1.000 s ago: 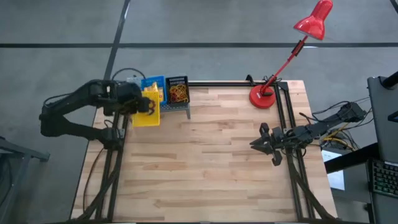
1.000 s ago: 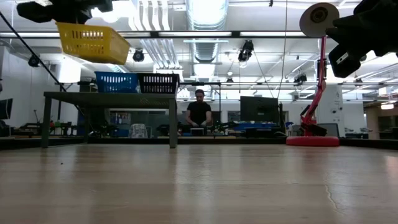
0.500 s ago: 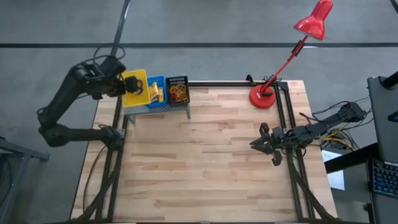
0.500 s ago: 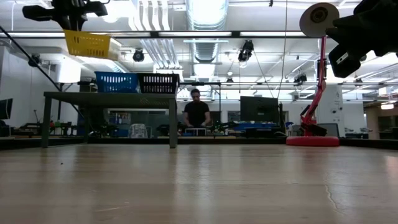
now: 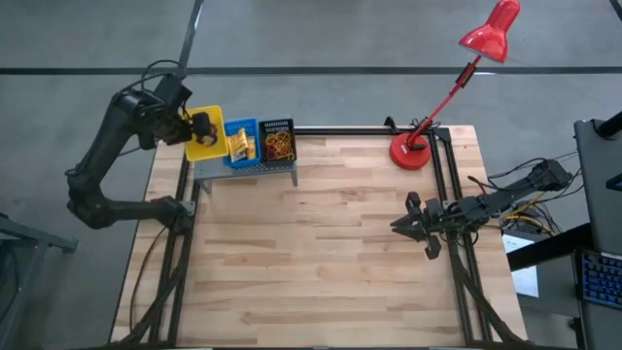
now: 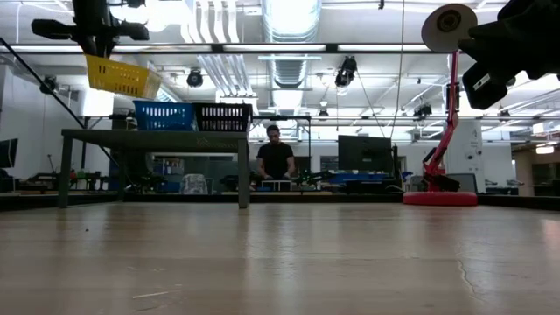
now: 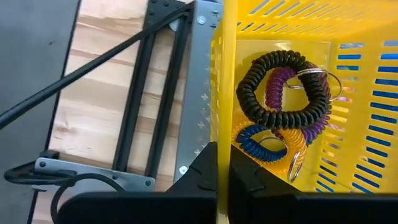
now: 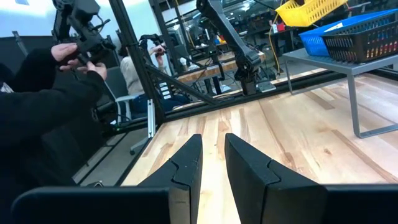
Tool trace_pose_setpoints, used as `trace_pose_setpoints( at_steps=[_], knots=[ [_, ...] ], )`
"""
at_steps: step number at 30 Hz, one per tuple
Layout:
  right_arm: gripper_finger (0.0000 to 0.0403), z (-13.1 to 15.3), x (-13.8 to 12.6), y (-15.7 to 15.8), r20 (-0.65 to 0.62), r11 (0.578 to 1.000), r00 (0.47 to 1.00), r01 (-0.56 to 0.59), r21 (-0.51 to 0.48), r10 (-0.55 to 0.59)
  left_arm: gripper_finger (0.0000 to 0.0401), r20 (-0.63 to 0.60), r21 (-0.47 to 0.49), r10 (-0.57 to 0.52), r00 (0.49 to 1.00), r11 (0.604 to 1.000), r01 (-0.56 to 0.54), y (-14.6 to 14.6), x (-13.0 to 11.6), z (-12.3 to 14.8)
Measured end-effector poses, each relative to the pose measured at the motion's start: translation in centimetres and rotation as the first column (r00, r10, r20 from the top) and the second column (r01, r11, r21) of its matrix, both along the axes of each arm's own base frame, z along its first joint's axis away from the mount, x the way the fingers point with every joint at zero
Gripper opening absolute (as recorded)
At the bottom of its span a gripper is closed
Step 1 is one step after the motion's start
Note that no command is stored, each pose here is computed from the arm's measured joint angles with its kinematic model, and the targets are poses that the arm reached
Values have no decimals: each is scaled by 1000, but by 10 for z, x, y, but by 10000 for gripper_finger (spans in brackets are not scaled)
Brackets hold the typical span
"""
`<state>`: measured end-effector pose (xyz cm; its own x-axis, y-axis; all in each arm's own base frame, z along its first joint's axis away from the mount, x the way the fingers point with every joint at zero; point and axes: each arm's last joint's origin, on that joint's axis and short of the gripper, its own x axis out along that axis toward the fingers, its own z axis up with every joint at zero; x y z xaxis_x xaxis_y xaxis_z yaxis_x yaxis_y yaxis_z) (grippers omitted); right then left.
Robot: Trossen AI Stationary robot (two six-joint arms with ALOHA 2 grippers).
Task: Pick & Place Office Desk Supplies
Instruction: Put the yellow bin with key chains on the shelf
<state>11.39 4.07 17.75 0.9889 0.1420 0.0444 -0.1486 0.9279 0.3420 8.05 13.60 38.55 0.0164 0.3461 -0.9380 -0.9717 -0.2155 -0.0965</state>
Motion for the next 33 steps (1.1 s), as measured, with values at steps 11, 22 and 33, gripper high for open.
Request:
trace_pose_setpoints(
  at_steps=[11,22,33],
  knots=[
    [68,0,0,0,0,1000,1000,0,0,0,6,-69,-73,56,996,995,-61,30,-2,-14],
    [68,0,0,0,0,1000,1000,0,0,0,6,-42,-38,87,995,995,-89,21,-19,-6],
    [68,0,0,0,0,1000,1000,0,0,0,6,-36,-48,38,999,998,-40,21,-19,-6]
  ],
)
